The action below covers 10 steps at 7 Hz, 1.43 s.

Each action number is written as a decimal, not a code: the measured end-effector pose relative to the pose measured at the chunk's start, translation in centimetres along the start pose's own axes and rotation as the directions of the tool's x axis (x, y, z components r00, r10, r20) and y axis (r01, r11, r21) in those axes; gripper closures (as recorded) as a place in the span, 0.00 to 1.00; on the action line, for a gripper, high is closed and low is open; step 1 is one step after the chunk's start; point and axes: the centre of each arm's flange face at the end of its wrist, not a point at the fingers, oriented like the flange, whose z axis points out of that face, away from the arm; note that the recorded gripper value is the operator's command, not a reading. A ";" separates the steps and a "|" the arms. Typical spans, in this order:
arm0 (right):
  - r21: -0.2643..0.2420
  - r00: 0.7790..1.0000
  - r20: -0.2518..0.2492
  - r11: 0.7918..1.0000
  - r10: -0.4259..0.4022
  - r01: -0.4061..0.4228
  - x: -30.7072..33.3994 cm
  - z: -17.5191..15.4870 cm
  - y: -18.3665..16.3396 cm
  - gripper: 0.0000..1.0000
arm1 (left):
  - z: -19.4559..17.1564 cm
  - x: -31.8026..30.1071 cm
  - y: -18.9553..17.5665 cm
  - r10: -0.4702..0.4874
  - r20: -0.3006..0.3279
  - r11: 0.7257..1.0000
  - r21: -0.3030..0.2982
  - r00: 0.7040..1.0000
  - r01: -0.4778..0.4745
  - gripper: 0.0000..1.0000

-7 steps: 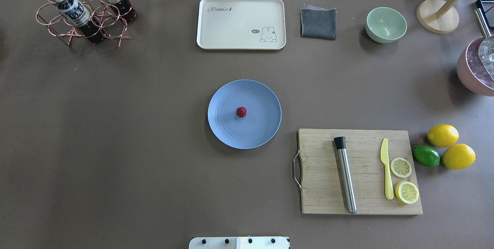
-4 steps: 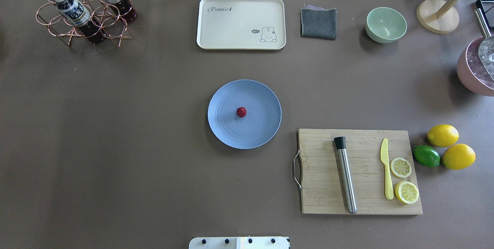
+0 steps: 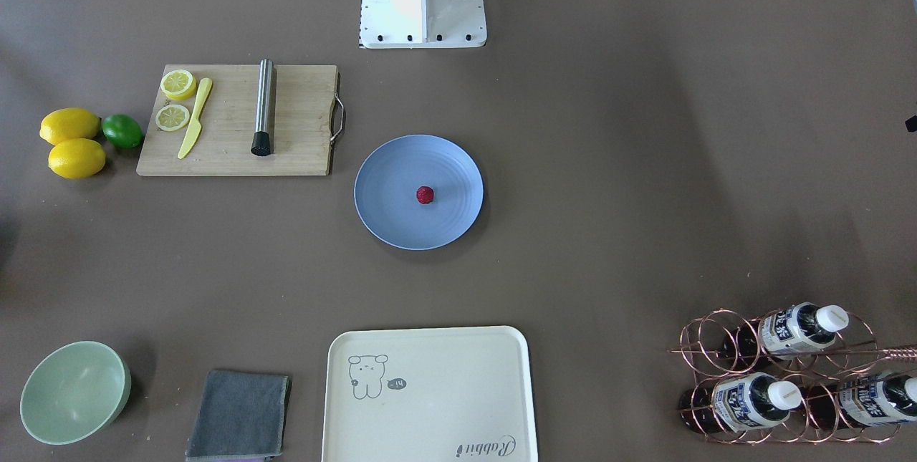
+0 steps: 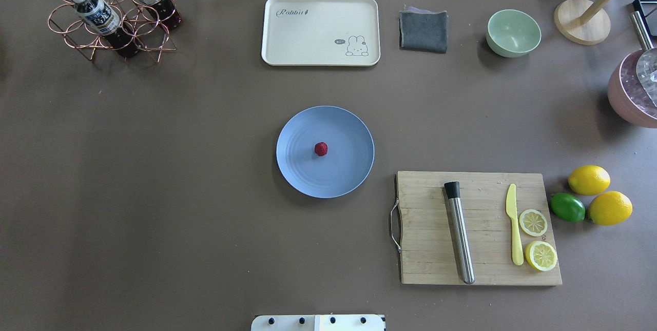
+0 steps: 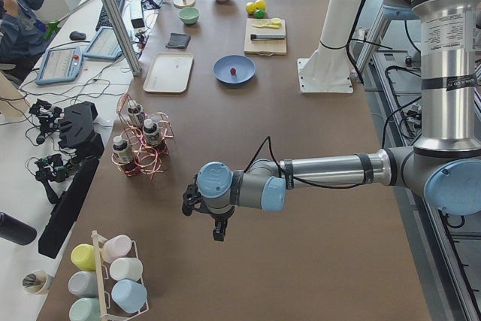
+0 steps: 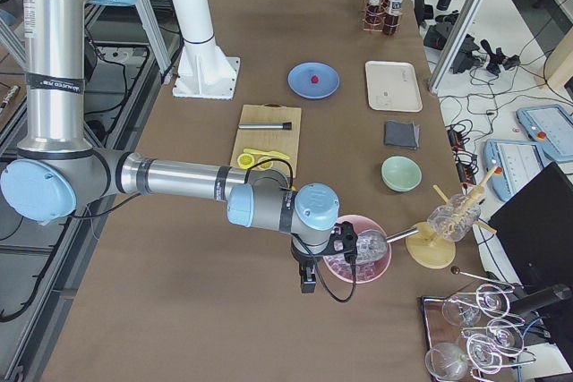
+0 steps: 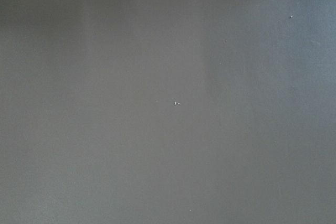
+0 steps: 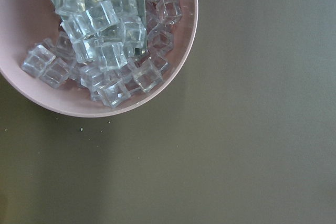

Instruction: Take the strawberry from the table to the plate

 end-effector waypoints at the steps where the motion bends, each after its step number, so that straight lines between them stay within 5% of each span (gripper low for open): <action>1: 0.001 1.000 0.000 1.000 -0.001 0.001 0.0 0.0 0.0 0.00 | 0.1 -0.1 0.1 -0.002 0.000 1.000 -0.001 1.000 0.002 0.02; 10: 0.005 1.000 0.002 1.000 -0.006 0.006 -0.2 -0.2 -0.1 0.00 | 0.3 -0.3 0.2 -0.006 0.003 1.000 -0.007 1.000 0.006 0.02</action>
